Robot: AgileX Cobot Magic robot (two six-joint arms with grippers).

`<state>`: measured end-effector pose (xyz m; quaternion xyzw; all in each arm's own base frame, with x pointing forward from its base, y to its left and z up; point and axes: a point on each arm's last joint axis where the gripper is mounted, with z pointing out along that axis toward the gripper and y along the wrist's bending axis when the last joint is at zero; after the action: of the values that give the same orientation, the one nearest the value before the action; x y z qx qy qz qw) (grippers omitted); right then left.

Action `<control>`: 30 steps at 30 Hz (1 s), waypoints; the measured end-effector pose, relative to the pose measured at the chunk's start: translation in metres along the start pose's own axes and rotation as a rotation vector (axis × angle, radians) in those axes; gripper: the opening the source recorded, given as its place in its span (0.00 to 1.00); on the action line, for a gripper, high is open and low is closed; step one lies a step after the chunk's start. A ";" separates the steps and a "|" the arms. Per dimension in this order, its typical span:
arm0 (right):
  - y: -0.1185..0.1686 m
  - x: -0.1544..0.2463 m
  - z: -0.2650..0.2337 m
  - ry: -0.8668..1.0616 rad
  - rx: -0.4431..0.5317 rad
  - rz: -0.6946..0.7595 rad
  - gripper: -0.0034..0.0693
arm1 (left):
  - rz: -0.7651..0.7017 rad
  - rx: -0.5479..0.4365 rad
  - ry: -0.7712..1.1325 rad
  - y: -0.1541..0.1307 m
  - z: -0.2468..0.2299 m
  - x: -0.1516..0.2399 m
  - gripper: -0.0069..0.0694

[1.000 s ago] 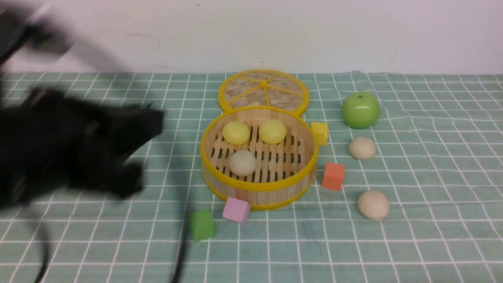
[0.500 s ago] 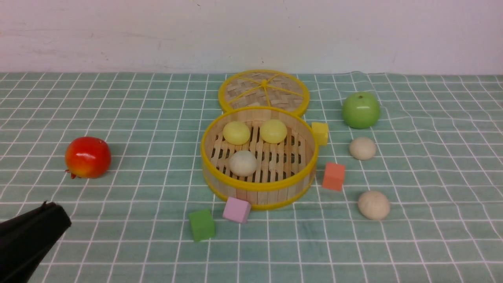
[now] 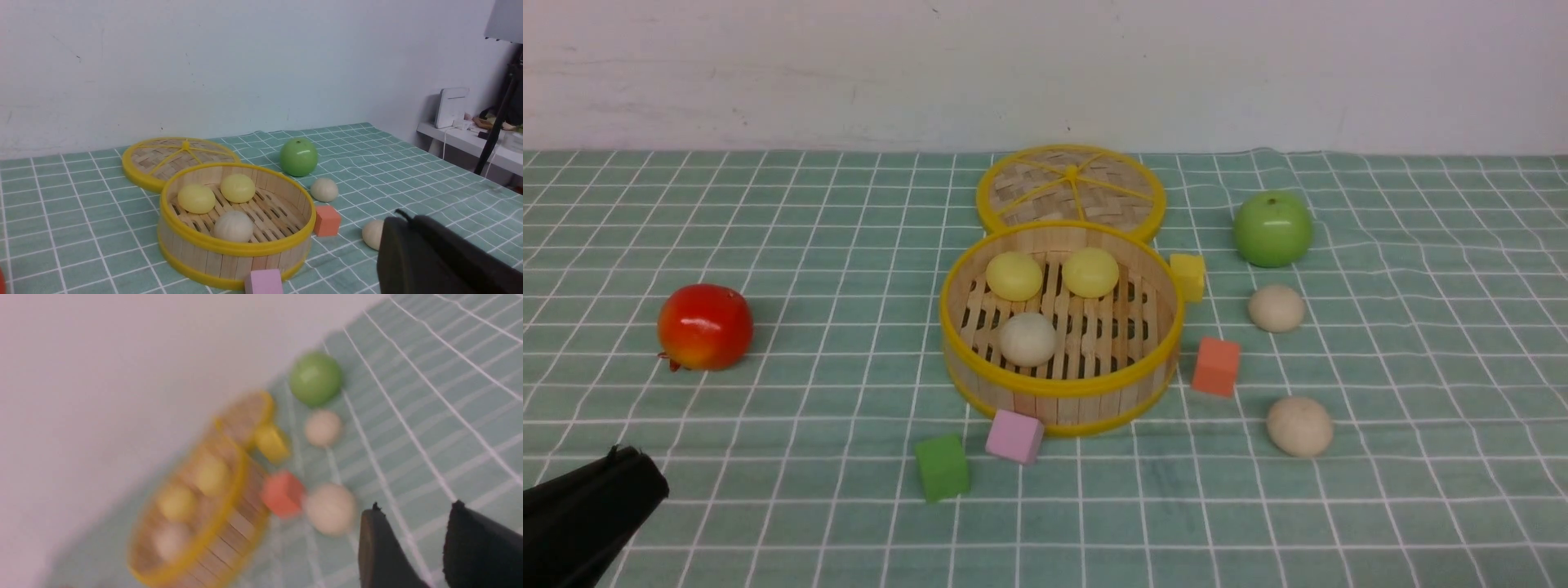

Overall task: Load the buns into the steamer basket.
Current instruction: Use the right arm to grab a steamed stuffed bun

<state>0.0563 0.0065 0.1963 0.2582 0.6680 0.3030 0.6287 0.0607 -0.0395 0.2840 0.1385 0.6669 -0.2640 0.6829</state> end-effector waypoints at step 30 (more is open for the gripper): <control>0.086 0.008 0.251 1.163 0.256 -0.708 0.21 | -0.001 0.000 0.003 0.000 0.000 0.001 0.08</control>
<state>0.3027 0.0913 0.2473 -0.1074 0.9712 0.0875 0.1939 0.0608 -0.0395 0.2835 0.1386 0.6679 -0.2641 0.6819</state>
